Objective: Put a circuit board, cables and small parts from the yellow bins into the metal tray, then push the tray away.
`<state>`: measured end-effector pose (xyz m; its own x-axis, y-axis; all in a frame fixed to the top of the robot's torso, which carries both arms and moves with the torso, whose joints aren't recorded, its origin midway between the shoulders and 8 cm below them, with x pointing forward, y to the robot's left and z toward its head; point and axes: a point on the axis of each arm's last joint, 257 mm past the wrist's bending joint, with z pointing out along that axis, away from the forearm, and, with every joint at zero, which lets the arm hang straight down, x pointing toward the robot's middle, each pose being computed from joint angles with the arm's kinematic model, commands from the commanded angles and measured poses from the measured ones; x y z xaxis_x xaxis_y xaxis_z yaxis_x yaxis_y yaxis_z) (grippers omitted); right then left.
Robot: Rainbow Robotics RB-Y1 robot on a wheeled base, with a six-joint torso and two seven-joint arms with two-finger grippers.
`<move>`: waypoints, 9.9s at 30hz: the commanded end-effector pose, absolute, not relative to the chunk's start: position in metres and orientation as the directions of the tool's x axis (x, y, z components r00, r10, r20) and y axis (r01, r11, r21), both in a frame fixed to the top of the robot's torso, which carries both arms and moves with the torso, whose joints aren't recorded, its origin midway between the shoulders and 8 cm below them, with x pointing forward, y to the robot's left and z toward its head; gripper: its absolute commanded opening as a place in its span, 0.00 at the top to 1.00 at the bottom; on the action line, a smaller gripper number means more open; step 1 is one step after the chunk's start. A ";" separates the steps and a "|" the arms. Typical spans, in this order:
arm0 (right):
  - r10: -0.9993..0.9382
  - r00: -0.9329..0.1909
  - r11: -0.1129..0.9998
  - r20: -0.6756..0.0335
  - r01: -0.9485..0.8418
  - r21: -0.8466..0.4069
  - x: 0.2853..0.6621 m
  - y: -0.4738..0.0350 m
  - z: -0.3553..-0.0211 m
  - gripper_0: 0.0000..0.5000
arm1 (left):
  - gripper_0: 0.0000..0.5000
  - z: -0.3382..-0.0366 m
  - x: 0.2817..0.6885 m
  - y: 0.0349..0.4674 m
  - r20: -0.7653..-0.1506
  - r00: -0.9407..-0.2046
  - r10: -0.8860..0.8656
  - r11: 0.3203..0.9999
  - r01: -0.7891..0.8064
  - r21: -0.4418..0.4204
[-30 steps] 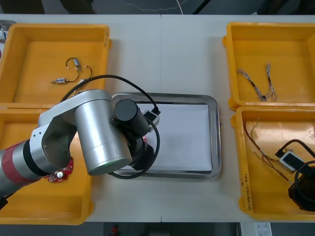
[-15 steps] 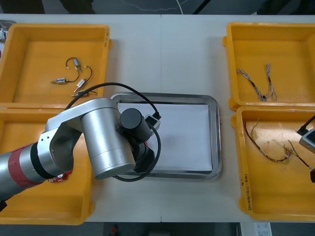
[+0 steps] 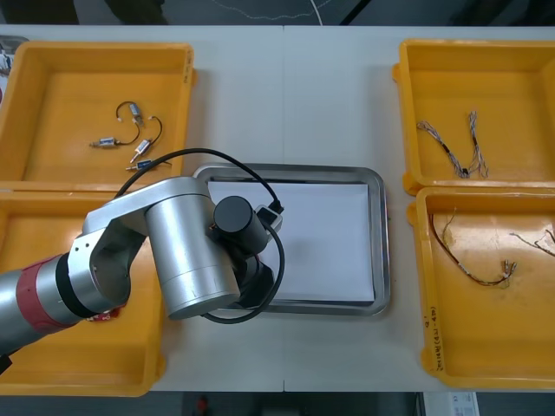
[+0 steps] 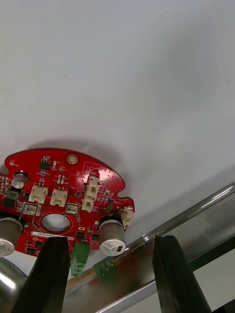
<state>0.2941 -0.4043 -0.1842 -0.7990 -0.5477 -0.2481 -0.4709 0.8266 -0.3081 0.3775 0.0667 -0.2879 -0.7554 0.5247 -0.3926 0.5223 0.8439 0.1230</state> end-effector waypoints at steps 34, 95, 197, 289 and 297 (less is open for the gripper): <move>-0.691 -0.656 0.721 -0.305 -0.596 -0.353 0.311 -0.350 -0.105 1.00 | 0.00 -0.109 0.422 0.184 -0.559 -0.806 0.194 0.980 0.186 0.073; -0.971 -0.009 0.105 -0.241 -0.915 -0.390 0.378 -0.066 -0.189 1.00 | 0.00 -0.100 0.595 0.317 -0.378 -0.495 -0.783 0.622 -0.647 -0.442; -0.868 -0.375 0.496 -0.325 -0.687 -0.531 0.433 -0.196 -0.082 0.00 | 1.00 -0.077 0.525 0.243 -0.381 -0.691 -0.614 0.788 -0.506 -0.352; -0.094 -0.828 0.996 -0.553 -0.077 -0.054 0.619 -0.375 -0.160 0.00 | 0.00 -0.213 0.496 0.091 -0.433 -0.877 -0.209 0.975 -0.155 -0.157; -0.053 -0.845 0.999 -0.531 -0.049 -0.021 0.610 -0.374 -0.191 0.00 | 0.00 -0.177 0.481 0.109 -0.439 -0.871 -0.220 0.974 -0.175 -0.140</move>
<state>0.6084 -0.3787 -0.1901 -0.8532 -0.1006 -0.5118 -0.0820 0.9949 -0.0589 0.4832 0.1099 -0.1992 -0.8703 -0.2701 -0.4117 -0.2353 0.9626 -0.1342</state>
